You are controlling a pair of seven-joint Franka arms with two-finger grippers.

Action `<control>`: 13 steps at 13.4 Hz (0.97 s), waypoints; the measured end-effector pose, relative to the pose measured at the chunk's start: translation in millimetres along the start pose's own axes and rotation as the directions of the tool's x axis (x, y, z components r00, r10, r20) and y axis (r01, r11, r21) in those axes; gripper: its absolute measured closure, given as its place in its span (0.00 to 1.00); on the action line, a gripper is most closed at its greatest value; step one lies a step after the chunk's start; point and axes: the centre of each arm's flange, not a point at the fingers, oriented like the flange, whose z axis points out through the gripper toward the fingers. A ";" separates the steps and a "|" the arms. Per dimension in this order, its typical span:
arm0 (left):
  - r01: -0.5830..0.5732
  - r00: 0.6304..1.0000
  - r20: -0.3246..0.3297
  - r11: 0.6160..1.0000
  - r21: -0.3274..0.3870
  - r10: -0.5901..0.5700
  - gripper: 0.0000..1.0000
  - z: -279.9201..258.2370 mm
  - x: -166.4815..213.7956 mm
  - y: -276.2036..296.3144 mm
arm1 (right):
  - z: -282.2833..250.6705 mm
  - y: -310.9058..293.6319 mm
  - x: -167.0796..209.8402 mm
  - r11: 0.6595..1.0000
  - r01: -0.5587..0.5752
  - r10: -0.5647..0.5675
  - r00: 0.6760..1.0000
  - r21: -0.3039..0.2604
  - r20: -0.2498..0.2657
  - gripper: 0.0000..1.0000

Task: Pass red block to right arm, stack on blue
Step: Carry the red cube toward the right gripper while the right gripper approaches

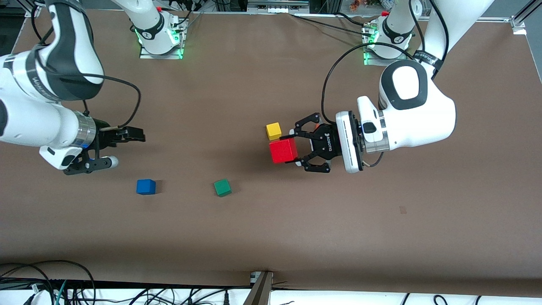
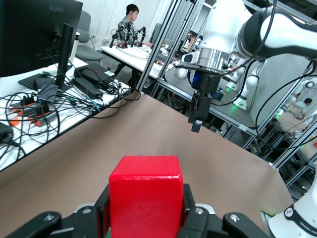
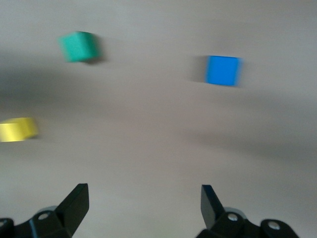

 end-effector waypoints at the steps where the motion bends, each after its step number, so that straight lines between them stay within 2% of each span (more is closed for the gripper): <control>1: 0.002 1.000 0.000 1.000 -0.011 -0.002 0.44 8.4 -3.7 0.4 | -3.0 -8.3 -0.4 0.996 -0.002 0.003 1.000 0.089 -0.006 0.00; 3: -0.006 1.000 -0.005 1.000 -0.010 0.006 0.44 26.1 -9.3 0.1 | -8.2 -25.7 -0.7 0.960 -0.007 0.010 1.000 0.278 -0.010 0.00; 4: -0.006 1.000 -0.013 1.000 -0.015 0.006 0.44 35.6 -11.1 0.9 | -11.6 -35.3 0.1 0.923 -0.010 0.016 1.000 0.385 -0.012 0.00; 6: 0.013 0.999 -0.052 0.999 -0.049 -0.016 0.44 53.3 -13.9 4.3 | -17.4 -47.4 3.9 0.828 -0.021 0.033 0.999 0.560 -0.011 0.00; 7: 0.020 0.997 -0.072 0.998 -0.063 -0.024 0.44 61.5 -15.5 7.4 | -18.1 -50.4 7.6 0.771 -0.032 0.045 0.999 0.636 -0.005 0.00; 9: 0.023 0.996 -0.089 0.997 -0.069 -0.029 0.44 72.5 -15.7 12.6 | -11.5 -53.9 19.9 0.634 -0.064 0.071 0.997 0.771 0.024 0.00; 11: 0.019 0.995 -0.100 0.997 -0.076 -0.027 0.44 77.3 -11.1 15.6 | 4.0 -54.9 35.9 0.488 -0.107 0.095 0.993 0.866 0.069 0.00; 13: 0.039 0.991 -0.126 0.995 -0.088 -0.050 0.44 85.4 -8.2 20.3 | 21.1 -57.5 50.1 0.354 -0.150 0.108 0.987 0.923 0.118 0.00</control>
